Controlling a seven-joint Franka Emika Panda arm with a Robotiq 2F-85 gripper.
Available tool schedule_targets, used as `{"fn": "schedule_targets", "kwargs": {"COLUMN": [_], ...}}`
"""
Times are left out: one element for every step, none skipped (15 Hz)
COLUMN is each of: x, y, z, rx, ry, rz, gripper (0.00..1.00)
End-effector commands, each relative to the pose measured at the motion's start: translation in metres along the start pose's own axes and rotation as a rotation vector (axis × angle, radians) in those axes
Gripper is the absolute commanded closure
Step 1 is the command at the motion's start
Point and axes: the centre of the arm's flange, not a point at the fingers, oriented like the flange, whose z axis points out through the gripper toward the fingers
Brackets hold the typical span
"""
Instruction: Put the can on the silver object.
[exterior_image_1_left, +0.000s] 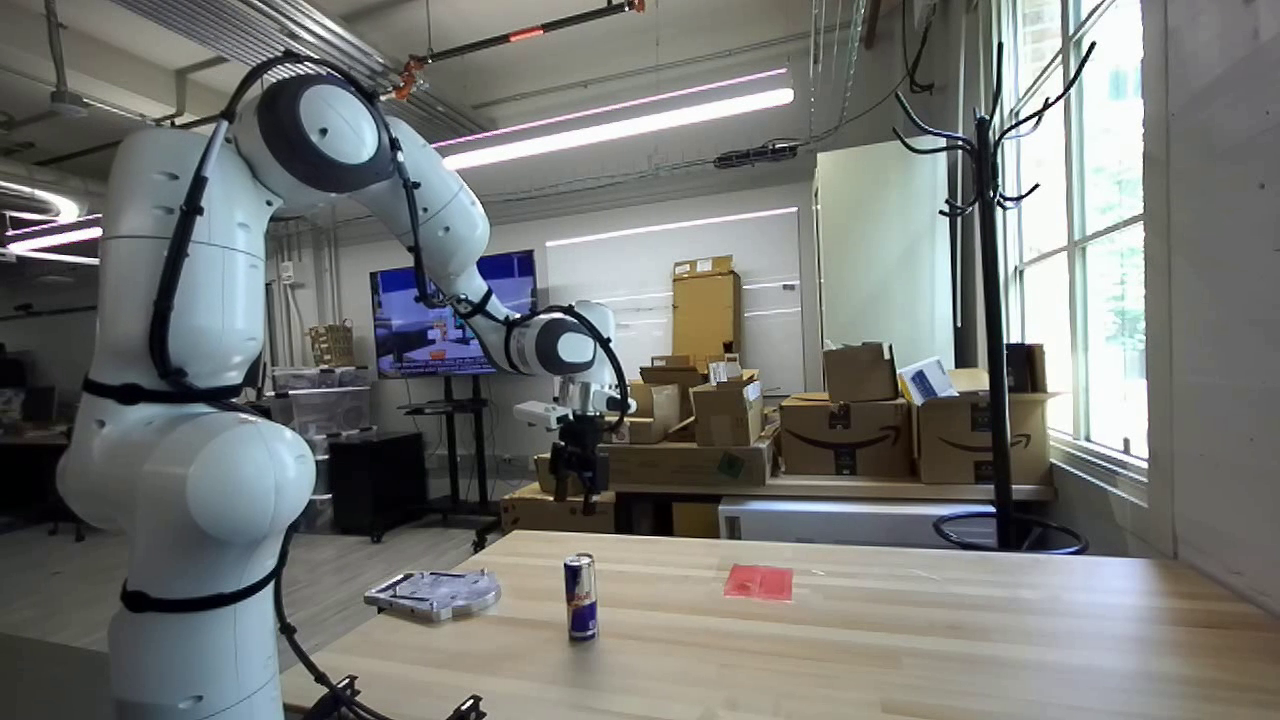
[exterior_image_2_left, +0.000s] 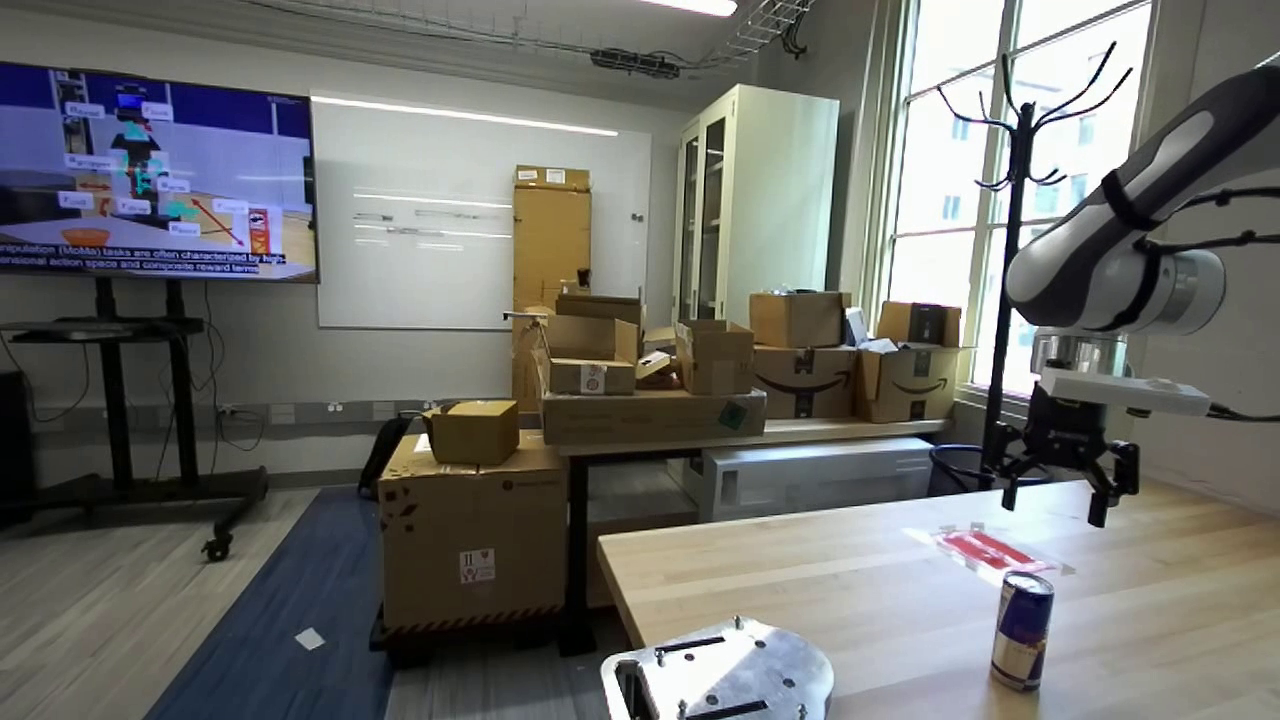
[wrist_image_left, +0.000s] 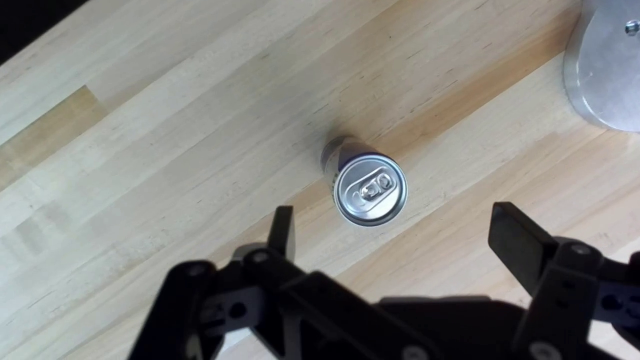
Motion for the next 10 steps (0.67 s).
{"fn": "schedule_targets", "kwargs": {"x": [0.007,0.01,0.014,0.017,0.019,0.021,0.023,0.024,0.026,0.027], "y": [-0.013,-0.015,-0.016,-0.018,-0.02,-0.022,-0.024,-0.026,-0.029,-0.033], "z": [0.001,0.002,0.006,0.009,0.014,0.019,0.028,0.036,0.045,0.052], "rx": [-0.047,-0.059,-0.075,-0.085,-0.098,-0.11,-0.117,-0.122,-0.125,-0.124], "ry": [0.043,0.05,0.049,0.049,0.044,0.039,0.027,0.015,0.005,-0.007], "rz": [-0.046,-0.055,-0.065,-0.074,-0.083,-0.094,-0.101,-0.106,-0.108,-0.113], "gripper": [0.0,0.0,0.0,0.0,0.0,0.0,0.0,0.0,0.0,0.0]}}
